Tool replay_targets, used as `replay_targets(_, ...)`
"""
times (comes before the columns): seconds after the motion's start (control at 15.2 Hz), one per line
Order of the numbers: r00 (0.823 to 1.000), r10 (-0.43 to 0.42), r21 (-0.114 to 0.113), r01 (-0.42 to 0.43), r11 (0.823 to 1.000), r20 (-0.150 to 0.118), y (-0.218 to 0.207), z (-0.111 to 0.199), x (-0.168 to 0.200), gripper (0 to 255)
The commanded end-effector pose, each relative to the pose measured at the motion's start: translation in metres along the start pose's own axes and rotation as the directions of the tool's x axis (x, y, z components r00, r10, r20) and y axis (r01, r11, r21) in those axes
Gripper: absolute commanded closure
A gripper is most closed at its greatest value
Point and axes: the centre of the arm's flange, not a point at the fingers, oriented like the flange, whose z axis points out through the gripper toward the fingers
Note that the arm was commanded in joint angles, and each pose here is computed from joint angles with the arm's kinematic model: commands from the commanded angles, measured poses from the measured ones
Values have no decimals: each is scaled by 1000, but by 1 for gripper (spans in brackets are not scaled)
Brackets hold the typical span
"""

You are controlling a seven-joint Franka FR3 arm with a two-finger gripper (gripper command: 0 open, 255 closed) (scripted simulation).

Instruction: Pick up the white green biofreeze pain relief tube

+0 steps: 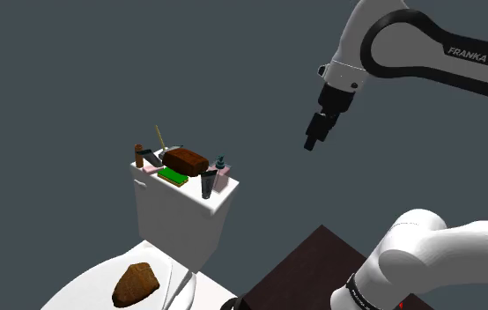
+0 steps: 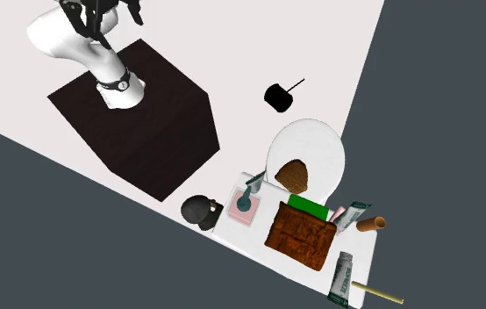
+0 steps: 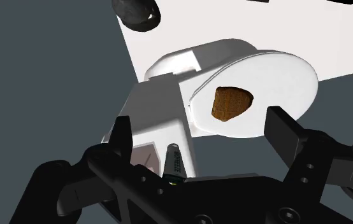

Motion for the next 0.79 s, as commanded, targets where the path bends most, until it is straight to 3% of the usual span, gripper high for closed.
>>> replay_targets(0.0,1000,0,0,0,1000,0,0,0,0,0)
replay_targets(0.33,993,-117,-2,117,993,-3,15,42,47,0)
replay_targets(0.73,967,-256,-6,256,967,-7,27,93,107,0)
